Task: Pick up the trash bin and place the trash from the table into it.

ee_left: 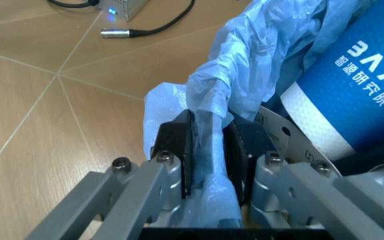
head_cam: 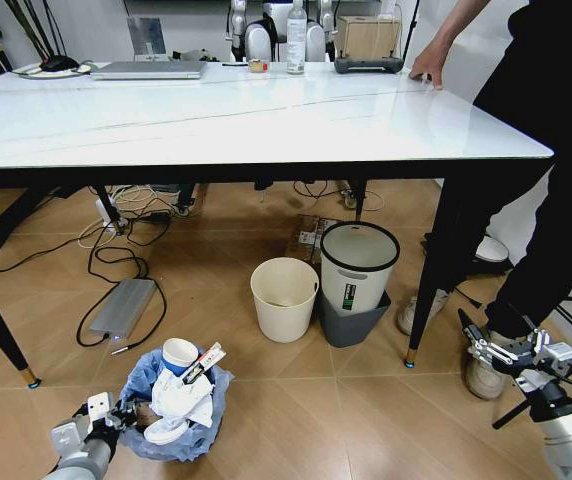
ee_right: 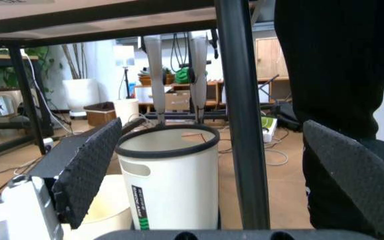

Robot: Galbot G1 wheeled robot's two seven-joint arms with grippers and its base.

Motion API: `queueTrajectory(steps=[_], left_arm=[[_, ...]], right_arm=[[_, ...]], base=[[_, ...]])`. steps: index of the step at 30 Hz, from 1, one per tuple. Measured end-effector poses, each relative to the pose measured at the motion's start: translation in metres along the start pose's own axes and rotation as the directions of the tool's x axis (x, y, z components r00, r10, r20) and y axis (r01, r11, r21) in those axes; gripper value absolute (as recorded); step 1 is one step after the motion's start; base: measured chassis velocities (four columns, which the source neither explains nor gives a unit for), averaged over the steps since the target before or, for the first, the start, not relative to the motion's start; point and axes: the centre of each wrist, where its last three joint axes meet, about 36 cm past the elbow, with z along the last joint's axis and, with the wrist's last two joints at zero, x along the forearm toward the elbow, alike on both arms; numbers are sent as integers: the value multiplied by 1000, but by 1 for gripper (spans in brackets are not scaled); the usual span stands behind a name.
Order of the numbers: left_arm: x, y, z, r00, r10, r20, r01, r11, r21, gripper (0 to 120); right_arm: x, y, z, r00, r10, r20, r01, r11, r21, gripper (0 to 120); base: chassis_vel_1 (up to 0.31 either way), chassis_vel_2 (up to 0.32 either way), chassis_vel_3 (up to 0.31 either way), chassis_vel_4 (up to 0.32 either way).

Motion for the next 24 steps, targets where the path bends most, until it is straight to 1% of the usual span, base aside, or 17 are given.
queueTrajectory(steps=[3, 4, 6, 8, 16, 24], left_arm=[[0, 1, 0, 1000, -1, 1, 1, 1000, 1, 31], [0, 1, 0, 1000, -1, 1, 1, 1000, 1, 31], [1, 1, 0, 1000, -3, 2, 3, 1000, 2, 36], [2, 2, 0, 1000, -5, 3, 5, 1000, 3, 39], [12, 5, -5, 1000, -4, 15, 4, 1000, -1, 40], [14, 6, -7, 1000, -7, 27, 7, 1000, -3, 43]], right_arm=[[0, 0, 0, 1000, 0, 0, 0, 1000, 0, 100], [0, 0, 0, 1000, 0, 0, 0, 1000, 0, 100], [0, 0, 0, 1000, 0, 0, 0, 1000, 0, 100], [0, 0, 0, 1000, 0, 0, 0, 1000, 0, 100], [0, 0, 0, 1000, 0, 0, 0, 1000, 0, 100], [0, 0, 0, 1000, 0, 0, 0, 1000, 0, 100]], base=[[0, 0, 0, 0], [0, 0, 0, 0], [0, 0, 0, 0], [0, 0, 0, 0], [0, 0, 0, 0], [0, 0, 0, 0]])
